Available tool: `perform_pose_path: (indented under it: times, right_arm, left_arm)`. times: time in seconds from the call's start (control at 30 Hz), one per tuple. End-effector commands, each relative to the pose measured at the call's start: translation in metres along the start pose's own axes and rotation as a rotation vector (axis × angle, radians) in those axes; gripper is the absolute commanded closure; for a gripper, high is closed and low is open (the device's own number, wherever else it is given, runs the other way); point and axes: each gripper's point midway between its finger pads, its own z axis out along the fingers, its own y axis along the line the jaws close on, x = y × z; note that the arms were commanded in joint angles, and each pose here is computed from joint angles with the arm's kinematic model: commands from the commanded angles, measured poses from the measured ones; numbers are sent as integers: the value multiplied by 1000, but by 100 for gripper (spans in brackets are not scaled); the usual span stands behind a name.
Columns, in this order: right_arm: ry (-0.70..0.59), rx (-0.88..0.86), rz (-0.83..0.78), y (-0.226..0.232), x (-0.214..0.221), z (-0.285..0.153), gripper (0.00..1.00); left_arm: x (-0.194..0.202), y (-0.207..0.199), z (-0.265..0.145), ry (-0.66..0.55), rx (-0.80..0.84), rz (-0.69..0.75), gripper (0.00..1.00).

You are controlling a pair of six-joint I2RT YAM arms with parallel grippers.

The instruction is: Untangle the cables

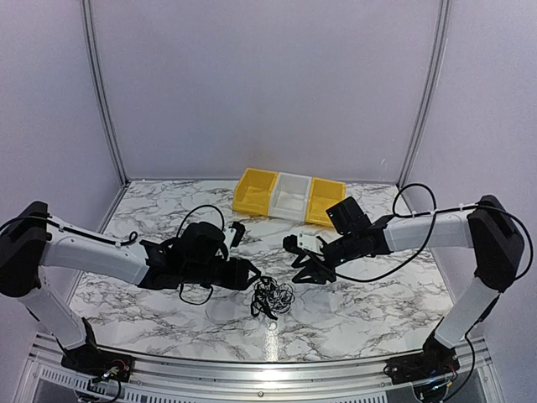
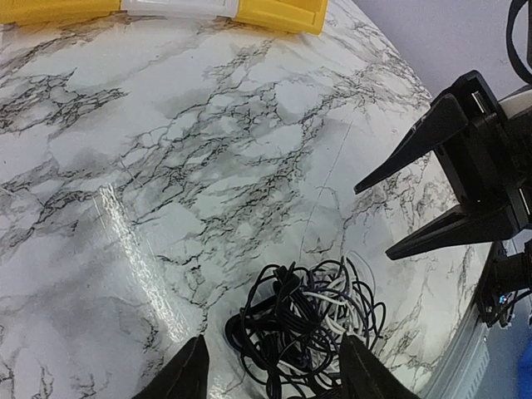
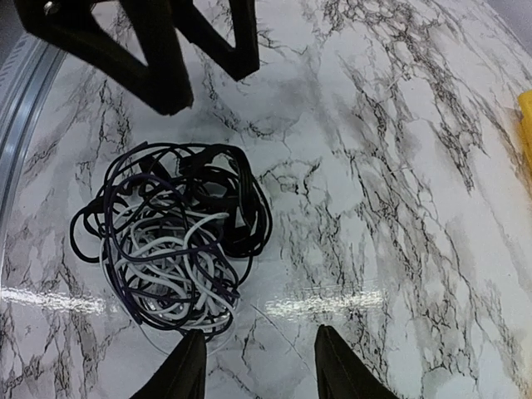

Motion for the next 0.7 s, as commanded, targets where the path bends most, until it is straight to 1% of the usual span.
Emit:
perform_pose_path:
  times: [0.0,0.17,0.23,0.4,0.43,0.63,0.67]
  right_arm:
    - [13,-9,7,-5,-8,5,57]
    - [26,-33,21,-2,-2,9,56]
    - [52,-40,36,-3,4,14,55]
    - [90,-65,72,-4,12,22,57]
    - [92,-68,74,-4,13,23,58]
    - [105,-65,99,-8,12,24,75]
    - [105,-71,102,-7,12,24,76]
  left_arm:
    - [-13,-8,8,-88,-32,-75,44]
    - [-10,-11,11,-95,-37,-72,42]
    - [-11,-10,11,-101,-45,-72,42]
    - [-13,-10,7,-114,-45,-70,41]
    - [-14,-10,6,-119,-46,-66,41]
    - [-16,-11,5,-127,-46,-62,40]
    - [-16,-11,5,-128,-48,-60,40]
